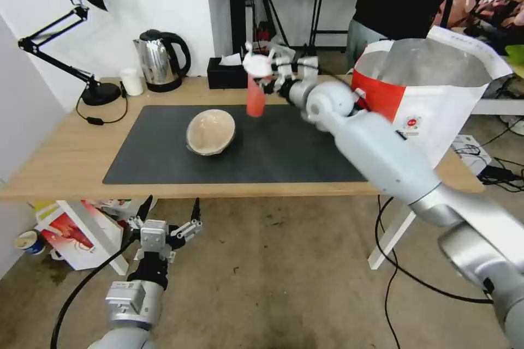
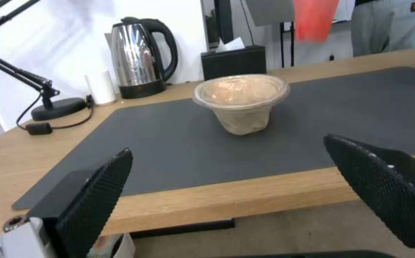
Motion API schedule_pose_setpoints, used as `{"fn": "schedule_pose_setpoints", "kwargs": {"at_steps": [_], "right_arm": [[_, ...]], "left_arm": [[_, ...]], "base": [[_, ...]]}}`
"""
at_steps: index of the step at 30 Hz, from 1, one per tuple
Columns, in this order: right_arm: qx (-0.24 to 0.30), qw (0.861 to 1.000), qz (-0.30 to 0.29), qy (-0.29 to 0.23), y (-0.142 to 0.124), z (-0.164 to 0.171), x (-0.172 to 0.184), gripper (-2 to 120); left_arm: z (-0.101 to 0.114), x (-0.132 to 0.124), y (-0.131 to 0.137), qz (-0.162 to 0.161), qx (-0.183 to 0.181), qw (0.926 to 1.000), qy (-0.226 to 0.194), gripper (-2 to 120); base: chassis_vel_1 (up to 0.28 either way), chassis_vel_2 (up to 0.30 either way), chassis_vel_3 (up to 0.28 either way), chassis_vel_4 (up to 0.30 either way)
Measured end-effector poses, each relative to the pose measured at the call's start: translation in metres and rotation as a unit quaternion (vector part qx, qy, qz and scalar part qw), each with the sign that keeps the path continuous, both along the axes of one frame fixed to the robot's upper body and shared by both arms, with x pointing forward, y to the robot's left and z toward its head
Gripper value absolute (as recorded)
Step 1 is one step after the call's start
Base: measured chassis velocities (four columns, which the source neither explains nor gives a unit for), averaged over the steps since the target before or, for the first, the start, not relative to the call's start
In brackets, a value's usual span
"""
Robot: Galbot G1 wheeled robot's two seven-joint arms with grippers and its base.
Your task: Pick up the trash from the table and place it into the takeout bag.
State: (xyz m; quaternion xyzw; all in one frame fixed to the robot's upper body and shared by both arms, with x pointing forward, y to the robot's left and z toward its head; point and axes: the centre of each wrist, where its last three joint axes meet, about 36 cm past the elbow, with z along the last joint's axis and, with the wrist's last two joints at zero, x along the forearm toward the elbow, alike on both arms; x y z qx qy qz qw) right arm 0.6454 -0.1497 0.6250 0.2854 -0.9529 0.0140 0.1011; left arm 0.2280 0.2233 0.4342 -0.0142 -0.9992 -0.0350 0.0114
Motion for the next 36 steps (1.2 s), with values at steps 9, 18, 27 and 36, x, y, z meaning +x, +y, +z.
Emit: {"fn": "schedule_pose_setpoints", "kwargs": {"at_steps": [9, 18, 27, 36], "right_arm": [[-0.001, 0.998, -0.024, -0.057, -0.047, 0.075, -0.018, 10], [-0.011, 0.992, -0.061, -0.107, -0.098, 0.149, -0.053, 10], [-0.052, 0.985, -0.123, -0.106, -0.14, 0.175, -0.069, 10], [-0.07, 0.982, -0.156, -0.075, -0.168, 0.149, -0.075, 10]], "left_arm": [[0.0, 0.0, 0.0, 0.0, 0.0, 1.0, 0.0, 100], [0.0, 0.0, 0.0, 0.0, 0.0, 1.0, 0.0, 100], [0.0, 0.0, 0.0, 0.0, 0.0, 1.0, 0.0, 100], [0.0, 0.0, 0.0, 0.0, 0.0, 1.0, 0.0, 100]], "base": [[0.0, 0.0, 0.0, 0.0], [0.0, 0.0, 0.0, 0.0], [0.0, 0.0, 0.0, 0.0], [0.0, 0.0, 0.0, 0.0]]}}
